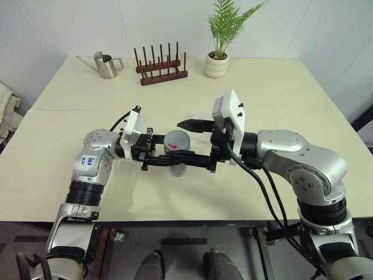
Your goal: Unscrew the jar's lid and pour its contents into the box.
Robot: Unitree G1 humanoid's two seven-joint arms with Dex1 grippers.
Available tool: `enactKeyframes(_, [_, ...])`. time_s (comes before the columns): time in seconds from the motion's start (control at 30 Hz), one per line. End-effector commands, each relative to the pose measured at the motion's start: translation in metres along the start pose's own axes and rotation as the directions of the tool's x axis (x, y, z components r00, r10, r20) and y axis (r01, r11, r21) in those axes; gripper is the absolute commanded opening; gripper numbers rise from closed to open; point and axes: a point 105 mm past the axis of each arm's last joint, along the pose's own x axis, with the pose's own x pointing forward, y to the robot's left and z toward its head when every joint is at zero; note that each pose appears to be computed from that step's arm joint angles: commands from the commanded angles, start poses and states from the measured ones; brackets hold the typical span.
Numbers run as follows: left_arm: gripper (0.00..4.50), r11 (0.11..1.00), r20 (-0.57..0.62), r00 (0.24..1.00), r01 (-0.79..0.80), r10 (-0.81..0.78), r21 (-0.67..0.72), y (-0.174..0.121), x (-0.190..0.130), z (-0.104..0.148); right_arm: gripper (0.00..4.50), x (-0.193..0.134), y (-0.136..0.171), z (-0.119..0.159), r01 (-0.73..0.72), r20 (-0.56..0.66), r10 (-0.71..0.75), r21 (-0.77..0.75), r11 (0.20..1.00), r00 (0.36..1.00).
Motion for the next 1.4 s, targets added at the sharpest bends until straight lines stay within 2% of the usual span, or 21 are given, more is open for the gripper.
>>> enactKeyframes(0.03, [2.00,0.999,0.001,1.000,0.013,-0.013,0.047,-0.0004,0.0029,0.0079,4.22,0.0033,0.0050,0.0105,-0.017,0.030,0.018,-0.053,0.998,0.999])
enactKeyframes(0.67, [2.00,0.999,0.003,1.000,0.010,-0.010,0.049,-0.0004,0.0030,0.0081,4.22,0.0061,0.0033,0.0101,-0.019,0.030,0.021,-0.062,0.998,0.999])
enactKeyframes(0.8, [2.00,0.999,0.004,1.000,0.009,-0.009,0.050,0.0001,0.0031,0.0083,3.34,0.0062,0.0035,0.0101,-0.021,0.030,0.023,-0.061,0.998,0.999])
enactKeyframes(1.23, [2.00,0.999,0.003,1.000,0.008,-0.008,0.048,0.0006,0.0031,0.0080,3.34,0.0054,0.0027,0.0071,-0.021,0.014,0.021,-0.066,0.998,1.000])
enactKeyframes(1.33, [2.00,0.999,0.003,1.000,0.007,-0.007,0.048,0.0010,0.0030,0.0079,2.77,0.0057,0.0026,0.0075,-0.021,0.015,0.022,-0.068,0.997,1.000])
enactKeyframes(1.4, [2.00,0.999,0.003,1.000,0.008,-0.008,0.047,0.0009,0.0029,0.0077,2.77,0.0058,0.0027,0.0083,-0.022,0.018,0.024,-0.069,0.997,1.000])
